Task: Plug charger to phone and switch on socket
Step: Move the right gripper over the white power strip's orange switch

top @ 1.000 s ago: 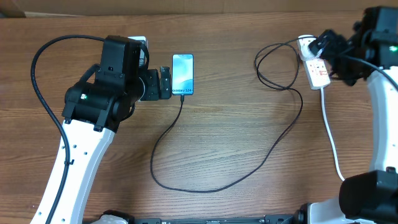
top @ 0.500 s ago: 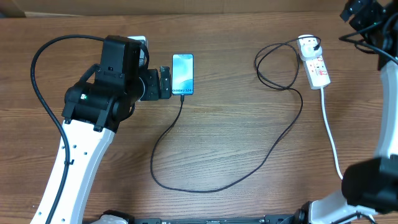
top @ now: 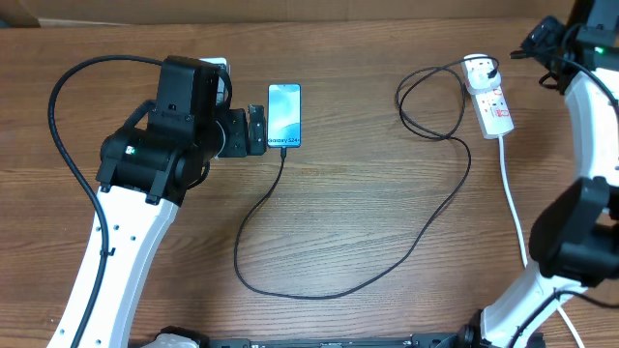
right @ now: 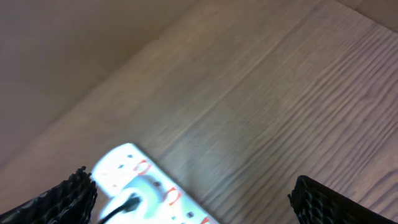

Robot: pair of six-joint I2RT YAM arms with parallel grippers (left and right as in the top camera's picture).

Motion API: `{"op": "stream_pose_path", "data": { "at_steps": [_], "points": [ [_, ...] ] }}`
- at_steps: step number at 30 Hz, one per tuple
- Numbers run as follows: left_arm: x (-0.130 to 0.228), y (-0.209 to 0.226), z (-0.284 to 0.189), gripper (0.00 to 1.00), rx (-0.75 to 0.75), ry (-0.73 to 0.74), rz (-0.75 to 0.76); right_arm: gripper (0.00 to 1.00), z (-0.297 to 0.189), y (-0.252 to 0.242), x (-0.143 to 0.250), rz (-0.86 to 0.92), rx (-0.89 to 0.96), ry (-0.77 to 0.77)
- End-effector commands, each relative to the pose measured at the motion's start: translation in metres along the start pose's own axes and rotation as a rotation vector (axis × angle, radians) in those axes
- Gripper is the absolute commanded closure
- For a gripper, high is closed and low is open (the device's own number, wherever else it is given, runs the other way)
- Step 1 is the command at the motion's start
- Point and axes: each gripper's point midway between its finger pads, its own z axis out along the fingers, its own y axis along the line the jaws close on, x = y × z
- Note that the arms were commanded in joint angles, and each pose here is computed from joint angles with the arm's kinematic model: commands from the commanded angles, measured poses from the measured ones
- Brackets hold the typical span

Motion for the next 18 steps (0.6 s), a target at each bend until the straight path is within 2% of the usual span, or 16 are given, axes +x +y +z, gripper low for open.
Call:
{"op": "stream_pose_path", "data": {
  "at_steps": [1, 18],
  "points": [
    [0.002, 0.002, 0.002, 0.01, -0.013, 0.002, -0.011, 0.00, 0.020, -0.009, 0.004, -0.070, 0.066, -0.001],
    [0.002, 0.002, 0.002, 0.01, -0.013, 0.003, -0.011, 0.00, 0.064, -0.019, 0.054, -0.125, 0.112, 0.118]
  ]
}}
